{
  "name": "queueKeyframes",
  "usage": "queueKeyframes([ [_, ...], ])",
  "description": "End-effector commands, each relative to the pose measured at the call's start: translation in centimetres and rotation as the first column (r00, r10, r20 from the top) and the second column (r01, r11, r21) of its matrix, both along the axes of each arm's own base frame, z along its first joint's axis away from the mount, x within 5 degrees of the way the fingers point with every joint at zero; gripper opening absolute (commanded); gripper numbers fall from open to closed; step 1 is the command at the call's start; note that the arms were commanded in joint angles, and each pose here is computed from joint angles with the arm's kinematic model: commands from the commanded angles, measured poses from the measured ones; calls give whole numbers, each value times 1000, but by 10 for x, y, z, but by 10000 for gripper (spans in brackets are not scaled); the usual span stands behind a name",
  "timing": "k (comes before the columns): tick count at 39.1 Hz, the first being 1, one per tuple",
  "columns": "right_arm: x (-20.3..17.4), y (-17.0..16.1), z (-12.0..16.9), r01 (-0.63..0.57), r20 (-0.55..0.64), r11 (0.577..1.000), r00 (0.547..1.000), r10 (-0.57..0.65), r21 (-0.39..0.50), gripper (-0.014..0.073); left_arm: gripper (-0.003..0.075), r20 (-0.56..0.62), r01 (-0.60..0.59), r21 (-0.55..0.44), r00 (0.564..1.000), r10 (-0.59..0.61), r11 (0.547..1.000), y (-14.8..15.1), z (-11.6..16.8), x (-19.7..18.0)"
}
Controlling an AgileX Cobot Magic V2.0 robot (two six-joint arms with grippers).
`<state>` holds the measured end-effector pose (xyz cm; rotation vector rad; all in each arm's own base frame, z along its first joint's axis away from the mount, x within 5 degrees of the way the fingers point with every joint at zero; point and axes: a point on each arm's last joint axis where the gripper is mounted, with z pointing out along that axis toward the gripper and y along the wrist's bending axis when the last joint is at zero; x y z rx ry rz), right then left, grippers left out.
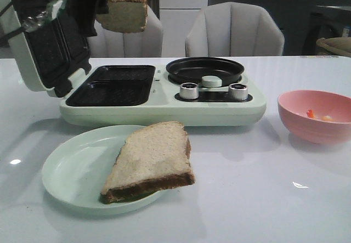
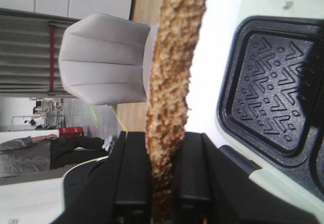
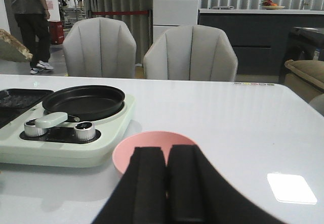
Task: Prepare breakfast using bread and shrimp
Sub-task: 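Carry the bread slice with the left gripper over the sandwich maker plate, then lower the bread onto the farther waffle plate, open left gripper, withdraw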
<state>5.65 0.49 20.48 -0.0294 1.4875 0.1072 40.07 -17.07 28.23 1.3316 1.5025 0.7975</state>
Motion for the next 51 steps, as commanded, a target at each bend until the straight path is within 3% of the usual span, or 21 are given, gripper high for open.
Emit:
queueKeyframes([
  [1,-4,0,16,1,129,1000,992,0,-3,137,130,79,-3,-15,997,4,1000,6,26,8],
  [24,-4,0,16,1,129,1000,992,0,-3,137,130,-8,-21,39,1000,21,999,5,-36,56],
  [32,-4,0,16,1,129,1000,992,0,-3,137,130,-30,-18,49,999,20,999,4,-47,57],
  [41,-4,0,16,1,129,1000,992,0,-3,137,130,-64,24,-31,998,-26,999,-1,-52,55],
  [51,-4,0,16,1,129,1000,992,0,-3,137,132,-122,-11,10,993,12,1000,6,-74,47],
])
